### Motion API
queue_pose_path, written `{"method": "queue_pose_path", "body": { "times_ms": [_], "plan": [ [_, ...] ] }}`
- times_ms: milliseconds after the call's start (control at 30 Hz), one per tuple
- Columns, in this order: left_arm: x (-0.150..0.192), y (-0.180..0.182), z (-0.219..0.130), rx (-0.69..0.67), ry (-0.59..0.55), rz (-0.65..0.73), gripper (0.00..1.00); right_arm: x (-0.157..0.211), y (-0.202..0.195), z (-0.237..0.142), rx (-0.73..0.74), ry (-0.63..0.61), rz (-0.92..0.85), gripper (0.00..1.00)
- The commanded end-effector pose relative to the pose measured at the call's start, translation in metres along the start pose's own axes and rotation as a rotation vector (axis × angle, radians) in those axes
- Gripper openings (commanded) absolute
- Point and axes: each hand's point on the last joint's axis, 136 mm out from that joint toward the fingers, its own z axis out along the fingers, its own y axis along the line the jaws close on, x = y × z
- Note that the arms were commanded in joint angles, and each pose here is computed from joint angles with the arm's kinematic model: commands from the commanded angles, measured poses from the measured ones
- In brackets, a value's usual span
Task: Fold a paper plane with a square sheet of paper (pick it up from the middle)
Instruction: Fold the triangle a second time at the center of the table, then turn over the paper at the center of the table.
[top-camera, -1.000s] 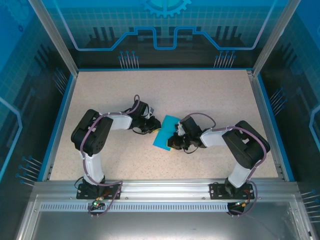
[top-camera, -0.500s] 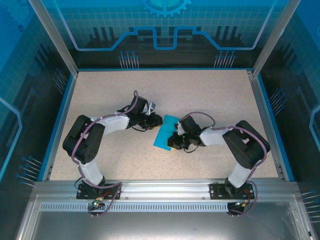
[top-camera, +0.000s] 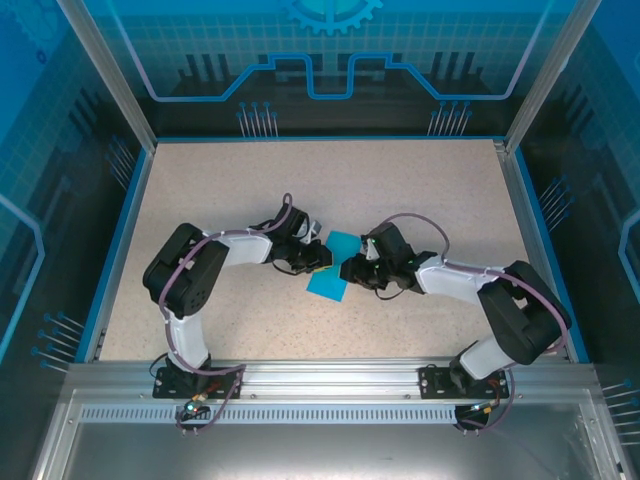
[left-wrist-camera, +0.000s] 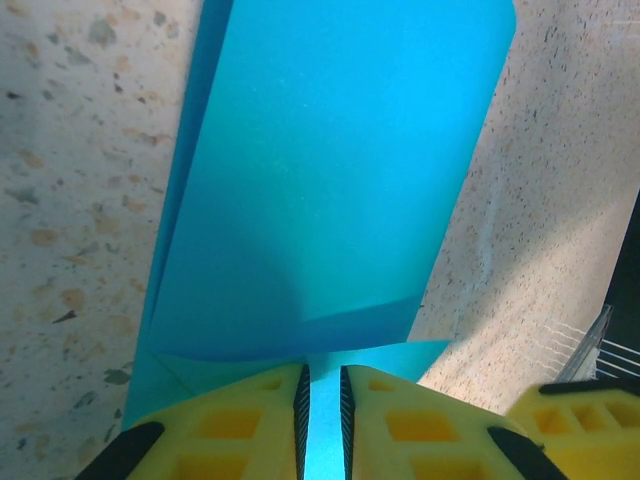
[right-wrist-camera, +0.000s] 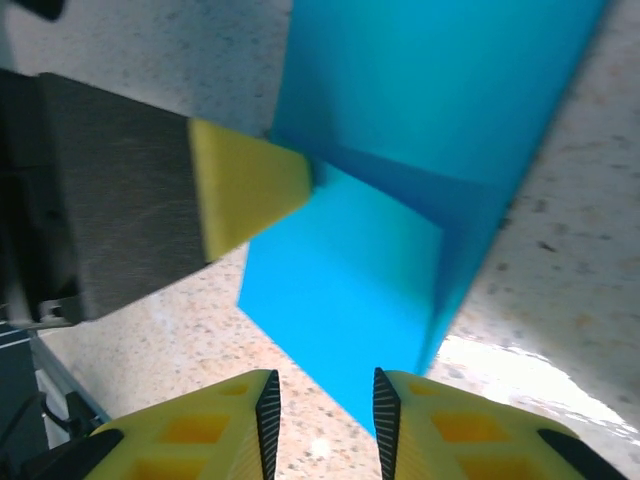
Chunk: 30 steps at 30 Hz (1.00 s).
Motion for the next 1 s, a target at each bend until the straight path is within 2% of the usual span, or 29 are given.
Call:
{"method": "queue_pose_path", "body": {
  "times_ms": [0,400,600,967],
  "plan": [
    [-0.005,-0.002,0.0,0.002,0.003,0.024,0.2,0.003,-0.014,0.005,0.036,0.018,0.041,0.34],
    [-0.004,-0.001,0.002,0.0,0.009,0.024,0.21,0.0,-0.021,0.024,0.047,0.045,0.083,0.36],
    [-0.003,0.002,0.005,-0.003,0.019,0.018,0.21,-0.001,-0.015,0.029,-0.003,0.045,0.094,0.3],
    [-0.003,0.002,0.004,-0.004,0.017,0.018,0.21,-0.007,-0.009,0.033,-0.027,0.029,0.114,0.31]
  ]
}}
